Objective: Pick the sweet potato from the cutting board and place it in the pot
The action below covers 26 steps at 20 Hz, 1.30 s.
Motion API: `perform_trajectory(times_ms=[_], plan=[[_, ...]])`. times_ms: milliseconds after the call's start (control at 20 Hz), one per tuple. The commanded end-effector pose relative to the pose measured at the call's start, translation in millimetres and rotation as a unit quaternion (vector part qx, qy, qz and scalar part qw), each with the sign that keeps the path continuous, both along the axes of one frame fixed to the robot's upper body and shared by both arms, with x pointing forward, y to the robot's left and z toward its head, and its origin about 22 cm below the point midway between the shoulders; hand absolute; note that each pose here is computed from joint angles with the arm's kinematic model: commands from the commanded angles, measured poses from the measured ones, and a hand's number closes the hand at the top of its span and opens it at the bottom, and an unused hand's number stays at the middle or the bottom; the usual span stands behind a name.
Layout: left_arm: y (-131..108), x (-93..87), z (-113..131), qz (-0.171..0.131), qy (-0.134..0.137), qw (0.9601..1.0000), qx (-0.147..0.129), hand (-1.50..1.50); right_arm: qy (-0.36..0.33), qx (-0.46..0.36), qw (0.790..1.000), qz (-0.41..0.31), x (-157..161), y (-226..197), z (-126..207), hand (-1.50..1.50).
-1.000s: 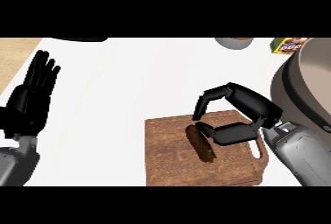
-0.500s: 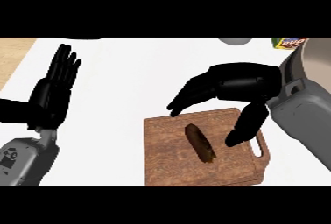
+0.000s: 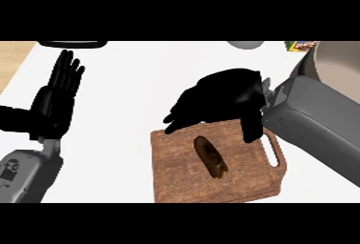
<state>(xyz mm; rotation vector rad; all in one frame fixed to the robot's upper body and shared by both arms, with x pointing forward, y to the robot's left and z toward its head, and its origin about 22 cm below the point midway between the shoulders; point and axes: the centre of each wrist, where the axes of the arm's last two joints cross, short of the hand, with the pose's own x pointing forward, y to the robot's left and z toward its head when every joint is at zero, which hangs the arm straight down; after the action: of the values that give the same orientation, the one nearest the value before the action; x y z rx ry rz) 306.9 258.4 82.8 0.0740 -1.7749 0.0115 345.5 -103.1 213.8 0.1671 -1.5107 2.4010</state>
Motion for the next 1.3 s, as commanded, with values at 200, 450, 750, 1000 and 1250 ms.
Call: perform_trajectory(times_ms=[200,450,750,1000,1250], plan=[[4,3.9,15,0.021,-0.002,0.9998,-0.002,0.00,-0.025,-0.115,0.991,0.057,-14,43,-39,-1.50],[2,0.8,-8,0.019,0.005,0.9998,0.000,0.00,-0.041,-0.145,0.988,0.037,-9,49,-68,-1.50],[16,-9.8,-3,0.019,0.002,0.9998,0.003,0.00,-0.025,-0.170,0.985,0.024,-6,41,-84,-1.50],[13,-19.0,-1,0.016,0.001,0.9999,-0.005,0.00,-0.025,-0.169,0.984,0.042,-12,29,-117,-1.50],[16,-1.3,-2,0.020,0.011,0.9997,-0.006,0.00,-0.019,-0.133,0.990,0.050,-28,32,-124,-1.50]])
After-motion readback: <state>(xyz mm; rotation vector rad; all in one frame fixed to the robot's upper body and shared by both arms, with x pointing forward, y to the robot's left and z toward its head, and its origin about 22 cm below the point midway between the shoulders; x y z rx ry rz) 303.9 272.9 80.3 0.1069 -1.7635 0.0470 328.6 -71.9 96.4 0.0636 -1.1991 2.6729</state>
